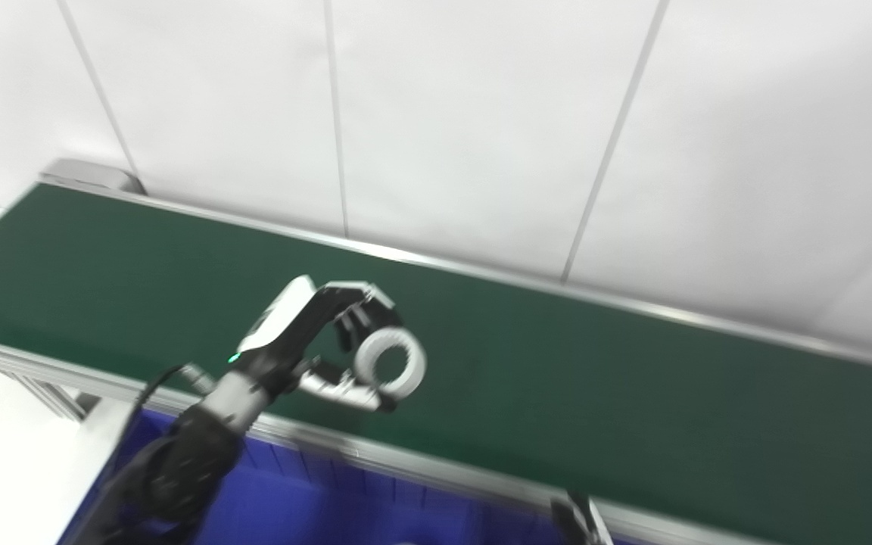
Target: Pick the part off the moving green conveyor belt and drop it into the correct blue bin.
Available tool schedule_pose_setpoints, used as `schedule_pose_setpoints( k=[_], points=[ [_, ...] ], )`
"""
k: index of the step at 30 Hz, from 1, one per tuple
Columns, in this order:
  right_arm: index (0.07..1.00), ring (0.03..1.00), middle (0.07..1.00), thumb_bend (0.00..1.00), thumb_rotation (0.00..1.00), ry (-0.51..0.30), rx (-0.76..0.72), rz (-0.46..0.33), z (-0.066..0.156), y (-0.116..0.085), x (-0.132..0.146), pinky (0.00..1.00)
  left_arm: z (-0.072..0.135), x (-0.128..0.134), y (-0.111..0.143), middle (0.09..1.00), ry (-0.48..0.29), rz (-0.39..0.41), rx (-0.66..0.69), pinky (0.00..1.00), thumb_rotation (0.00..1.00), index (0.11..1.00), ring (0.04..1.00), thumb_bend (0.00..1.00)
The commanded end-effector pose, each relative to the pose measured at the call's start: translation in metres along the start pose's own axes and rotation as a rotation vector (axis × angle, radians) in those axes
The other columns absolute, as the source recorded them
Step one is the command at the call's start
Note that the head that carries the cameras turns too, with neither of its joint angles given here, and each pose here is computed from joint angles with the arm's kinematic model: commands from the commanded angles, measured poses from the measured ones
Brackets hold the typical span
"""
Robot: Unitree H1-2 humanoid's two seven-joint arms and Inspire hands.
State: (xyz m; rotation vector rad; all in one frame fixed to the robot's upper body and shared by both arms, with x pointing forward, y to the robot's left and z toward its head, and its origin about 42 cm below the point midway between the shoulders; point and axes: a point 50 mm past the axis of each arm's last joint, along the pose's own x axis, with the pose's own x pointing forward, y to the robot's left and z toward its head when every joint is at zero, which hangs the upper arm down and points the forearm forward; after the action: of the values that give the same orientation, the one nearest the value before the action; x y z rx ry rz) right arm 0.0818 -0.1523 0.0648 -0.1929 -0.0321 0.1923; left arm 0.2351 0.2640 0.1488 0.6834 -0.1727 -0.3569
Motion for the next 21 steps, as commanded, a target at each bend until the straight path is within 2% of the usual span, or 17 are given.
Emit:
schedule_pose_setpoints(
  k=[1, 3, 6, 16, 21],
  points=[
    [0.946, 0.853, 0.875, 0.88, 0.46, -0.049, 0.014, -0.019, 0.014, 0.000, 0.002, 0.78, 0.005, -0.010, 0.000, 0.520, -0.059, -0.035, 0.029, 0.33, 0.00, 0.527, 0.448, 0.47],
    [0.946, 0.850, 0.877, 0.87, 0.45, -0.048, 0.017, -0.022, 0.018, -0.001, 0.003, 0.78, 0.000, -0.025, -0.011, 0.519, -0.030, -0.091, 0.032, 0.34, 0.00, 0.526, 0.445, 0.47],
    [0.944, 0.859, 0.881, 0.86, 0.45, -0.050, 0.031, -0.029, 0.023, -0.002, 0.004, 0.80, -0.005, -0.035, -0.019, 0.524, -0.013, -0.127, 0.034, 0.33, 0.00, 0.525, 0.438, 0.47],
    [0.953, 0.899, 0.888, 0.83, 0.44, -0.078, 0.048, -0.035, 0.038, -0.005, 0.015, 0.92, -0.015, -0.044, -0.037, 0.531, 0.019, -0.251, 0.098, 0.33, 0.00, 0.513, 0.454, 0.47],
    [0.951, 0.905, 0.893, 0.83, 0.44, -0.087, 0.064, -0.045, 0.040, -0.005, 0.017, 0.93, -0.028, -0.033, -0.055, 0.515, -0.036, -0.344, 0.144, 0.31, 0.00, 0.550, 0.425, 0.47]
  ],
)
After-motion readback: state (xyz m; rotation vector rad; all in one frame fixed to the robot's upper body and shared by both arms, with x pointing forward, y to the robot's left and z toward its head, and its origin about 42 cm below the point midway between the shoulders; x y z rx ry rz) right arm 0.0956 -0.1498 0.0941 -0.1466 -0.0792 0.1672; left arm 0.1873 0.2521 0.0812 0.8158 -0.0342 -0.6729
